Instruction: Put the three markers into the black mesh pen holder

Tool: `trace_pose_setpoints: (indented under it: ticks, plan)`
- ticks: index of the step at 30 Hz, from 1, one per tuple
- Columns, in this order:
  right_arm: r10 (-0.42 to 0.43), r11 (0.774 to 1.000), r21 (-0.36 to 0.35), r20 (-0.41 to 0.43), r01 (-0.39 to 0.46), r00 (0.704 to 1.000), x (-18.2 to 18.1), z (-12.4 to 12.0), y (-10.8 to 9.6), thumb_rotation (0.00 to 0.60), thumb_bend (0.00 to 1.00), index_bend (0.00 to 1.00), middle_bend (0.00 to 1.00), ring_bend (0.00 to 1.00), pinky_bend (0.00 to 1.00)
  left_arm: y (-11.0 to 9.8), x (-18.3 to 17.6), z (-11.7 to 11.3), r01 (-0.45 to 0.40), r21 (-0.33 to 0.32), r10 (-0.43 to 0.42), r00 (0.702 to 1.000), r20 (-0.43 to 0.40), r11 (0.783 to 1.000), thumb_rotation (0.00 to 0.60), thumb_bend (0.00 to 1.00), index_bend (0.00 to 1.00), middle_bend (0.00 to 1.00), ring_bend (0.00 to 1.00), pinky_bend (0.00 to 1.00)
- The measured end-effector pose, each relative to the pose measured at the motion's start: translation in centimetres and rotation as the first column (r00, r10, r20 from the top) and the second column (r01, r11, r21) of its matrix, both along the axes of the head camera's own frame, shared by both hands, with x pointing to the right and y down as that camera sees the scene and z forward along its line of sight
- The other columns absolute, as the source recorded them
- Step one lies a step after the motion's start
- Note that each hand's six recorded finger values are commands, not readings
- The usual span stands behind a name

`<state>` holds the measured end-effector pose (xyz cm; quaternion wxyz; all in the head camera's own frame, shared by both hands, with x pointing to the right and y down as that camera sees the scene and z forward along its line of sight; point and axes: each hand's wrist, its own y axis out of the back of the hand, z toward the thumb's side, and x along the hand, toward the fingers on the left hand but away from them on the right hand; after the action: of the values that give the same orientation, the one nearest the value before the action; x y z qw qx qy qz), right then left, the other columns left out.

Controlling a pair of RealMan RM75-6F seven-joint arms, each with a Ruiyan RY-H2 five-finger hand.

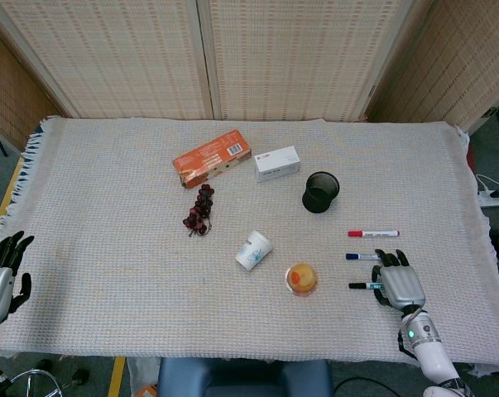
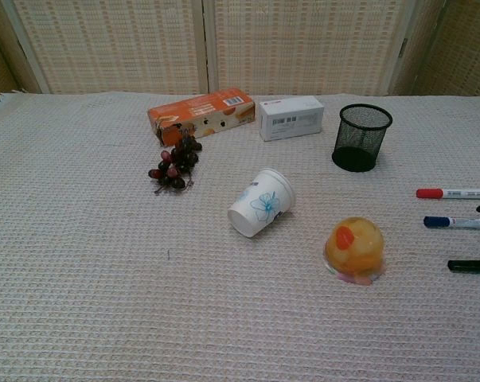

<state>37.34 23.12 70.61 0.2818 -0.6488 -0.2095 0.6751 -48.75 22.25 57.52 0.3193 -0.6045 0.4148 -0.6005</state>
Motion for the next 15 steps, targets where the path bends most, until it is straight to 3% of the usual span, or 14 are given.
trace_pose_setpoints:
  ticks: [9, 15]
  plan:
    - [0.007, 1.0, 0.006, -0.001, -0.007, 1.0, 0.1, -0.2, -0.3, 0.6, 0.32, 0.58, 0.06, 0.12, 0.0, 0.1, 0.1, 0.2, -0.005, -0.006, 0.005, 1.0, 0.002, 1.0, 0.6, 0.6, 0.1, 0.0, 0.0, 0.1]
    - [0.032, 0.998, 0.045, 0.074, -0.036, 0.997, -0.4, -1.5, -1.0, 0.6, 0.32, 0.58, 0.06, 0.13, 0.0, 0.0, 0.1, 0.0, -0.001, 0.001, 0.001, 1.0, -0.001, 1.0, 0.6, 0.61, 0.1, 0.0, 0.0, 0.1]
